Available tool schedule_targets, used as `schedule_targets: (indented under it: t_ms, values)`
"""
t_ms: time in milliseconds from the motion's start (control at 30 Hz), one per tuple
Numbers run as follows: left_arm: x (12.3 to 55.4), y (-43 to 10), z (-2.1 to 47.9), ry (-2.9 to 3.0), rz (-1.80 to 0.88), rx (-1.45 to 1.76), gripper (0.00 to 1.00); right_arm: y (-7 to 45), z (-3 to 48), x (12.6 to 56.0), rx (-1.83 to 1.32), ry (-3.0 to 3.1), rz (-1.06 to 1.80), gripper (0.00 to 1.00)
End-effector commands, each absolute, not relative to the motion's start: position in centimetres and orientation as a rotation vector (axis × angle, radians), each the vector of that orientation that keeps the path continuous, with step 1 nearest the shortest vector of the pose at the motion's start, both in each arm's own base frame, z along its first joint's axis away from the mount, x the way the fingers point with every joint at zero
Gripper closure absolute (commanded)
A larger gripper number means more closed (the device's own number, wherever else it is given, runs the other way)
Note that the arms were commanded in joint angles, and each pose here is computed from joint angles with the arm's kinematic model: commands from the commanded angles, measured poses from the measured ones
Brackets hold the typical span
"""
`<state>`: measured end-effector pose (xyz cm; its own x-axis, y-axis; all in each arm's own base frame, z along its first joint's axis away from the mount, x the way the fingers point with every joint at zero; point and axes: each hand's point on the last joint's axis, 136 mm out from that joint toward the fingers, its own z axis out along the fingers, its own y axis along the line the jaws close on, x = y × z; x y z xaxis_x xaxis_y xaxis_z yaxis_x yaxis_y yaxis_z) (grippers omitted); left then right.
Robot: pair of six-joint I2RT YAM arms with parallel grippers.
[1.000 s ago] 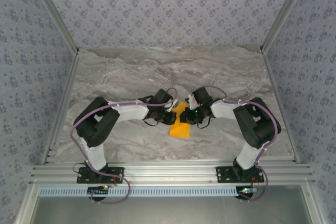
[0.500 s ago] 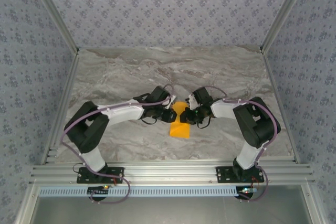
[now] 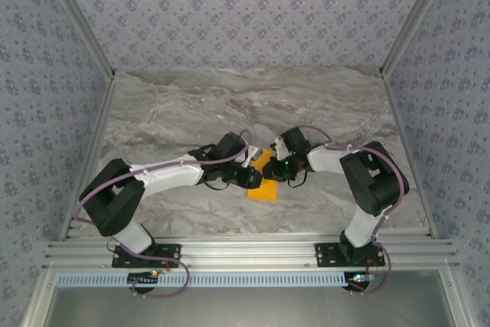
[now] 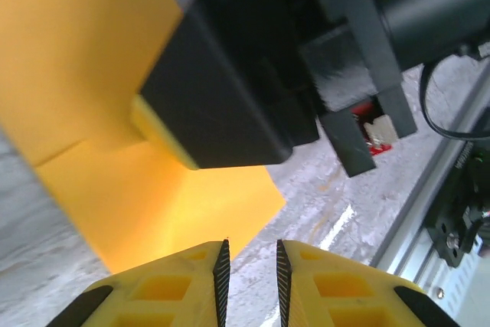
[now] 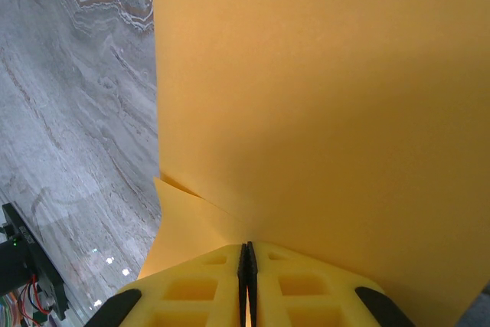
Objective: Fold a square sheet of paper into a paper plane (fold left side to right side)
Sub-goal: Fold the triangle a second time at the center of the table.
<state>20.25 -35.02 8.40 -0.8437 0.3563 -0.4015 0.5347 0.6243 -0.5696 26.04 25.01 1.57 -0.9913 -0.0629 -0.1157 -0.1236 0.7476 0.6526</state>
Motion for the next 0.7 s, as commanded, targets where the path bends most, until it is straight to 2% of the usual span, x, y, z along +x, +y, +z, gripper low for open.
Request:
schedule_targets:
  t_ms: [0, 667]
  values:
    - [19.9, -35.9, 7.5, 2.627, -1.078, 0.724, 0.76, 23.1, -0.9, 24.9, -0.108, 2.967, 0.947, 0.86]
    - [18.4, -33.8, 2.7, 2.771, -0.992, 0.673, 0.79, 22.7, -1.1, 24.8, -0.113, 2.992, 0.922, 0.86]
